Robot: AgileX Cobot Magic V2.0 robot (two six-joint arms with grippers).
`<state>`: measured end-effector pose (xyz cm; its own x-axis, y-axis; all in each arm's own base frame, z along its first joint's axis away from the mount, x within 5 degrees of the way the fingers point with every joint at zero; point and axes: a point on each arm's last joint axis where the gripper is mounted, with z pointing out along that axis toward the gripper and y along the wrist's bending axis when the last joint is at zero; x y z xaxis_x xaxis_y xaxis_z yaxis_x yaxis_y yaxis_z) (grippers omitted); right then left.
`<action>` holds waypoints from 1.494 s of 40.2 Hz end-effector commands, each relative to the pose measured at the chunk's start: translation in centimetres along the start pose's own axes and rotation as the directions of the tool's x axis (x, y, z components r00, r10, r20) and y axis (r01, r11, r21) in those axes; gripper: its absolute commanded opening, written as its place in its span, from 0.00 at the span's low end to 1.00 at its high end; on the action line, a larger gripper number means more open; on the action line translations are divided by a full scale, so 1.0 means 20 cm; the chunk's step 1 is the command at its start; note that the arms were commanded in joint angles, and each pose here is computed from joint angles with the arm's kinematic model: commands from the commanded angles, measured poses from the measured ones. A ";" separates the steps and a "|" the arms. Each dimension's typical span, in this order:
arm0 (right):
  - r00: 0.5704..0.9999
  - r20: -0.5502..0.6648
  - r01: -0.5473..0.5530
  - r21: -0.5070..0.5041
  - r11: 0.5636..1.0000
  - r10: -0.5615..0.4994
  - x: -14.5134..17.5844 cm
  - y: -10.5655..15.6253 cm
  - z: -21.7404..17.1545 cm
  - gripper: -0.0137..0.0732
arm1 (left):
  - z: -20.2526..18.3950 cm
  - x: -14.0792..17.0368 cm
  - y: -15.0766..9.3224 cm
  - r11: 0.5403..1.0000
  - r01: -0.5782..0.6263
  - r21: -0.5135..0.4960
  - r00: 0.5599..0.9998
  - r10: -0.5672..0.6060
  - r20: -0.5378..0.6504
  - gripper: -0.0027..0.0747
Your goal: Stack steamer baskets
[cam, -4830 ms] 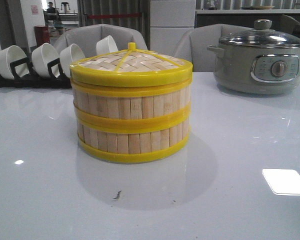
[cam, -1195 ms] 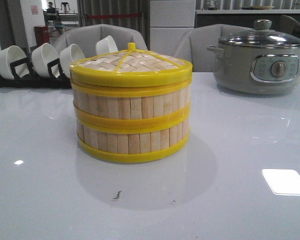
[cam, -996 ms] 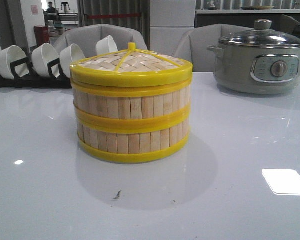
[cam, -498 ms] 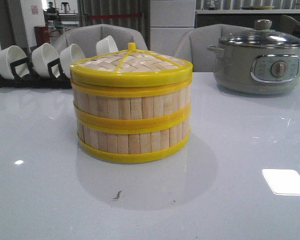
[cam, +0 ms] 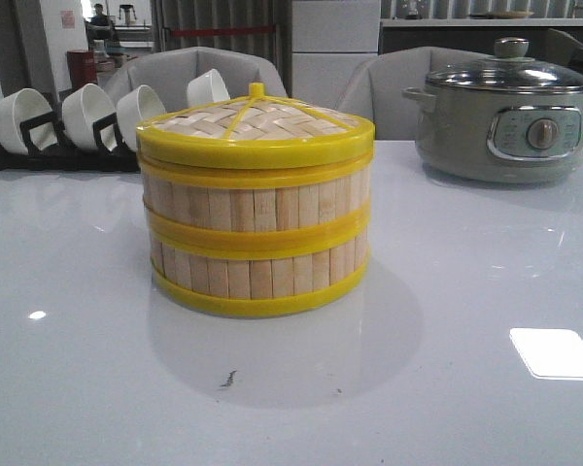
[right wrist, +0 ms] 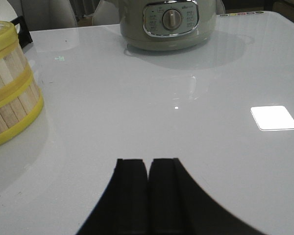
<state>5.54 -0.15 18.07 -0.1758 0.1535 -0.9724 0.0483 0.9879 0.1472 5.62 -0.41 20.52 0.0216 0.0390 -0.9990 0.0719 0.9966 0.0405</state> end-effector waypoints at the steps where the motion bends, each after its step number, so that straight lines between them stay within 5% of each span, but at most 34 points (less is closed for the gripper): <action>1: 0.991 0.131 0.030 -0.030 0.999 -0.026 -0.07 0.02 -0.02 0.22 | -0.01 -0.04 0.00 1.000 0.003 -0.006 0.994 -0.002 0.105 0.15; 60: 0.985 0.163 0.067 -0.031 0.997 -0.061 -0.09 0.02 -0.02 0.22 | -0.01 -0.04 0.00 1.000 0.003 -0.006 0.994 -0.002 0.105 0.15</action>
<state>5.60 0.02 18.46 -0.1380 0.0985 -0.9855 0.0166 0.9951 0.0971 5.62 -0.41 20.52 0.0216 0.0390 -0.9990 0.0719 0.9966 0.0405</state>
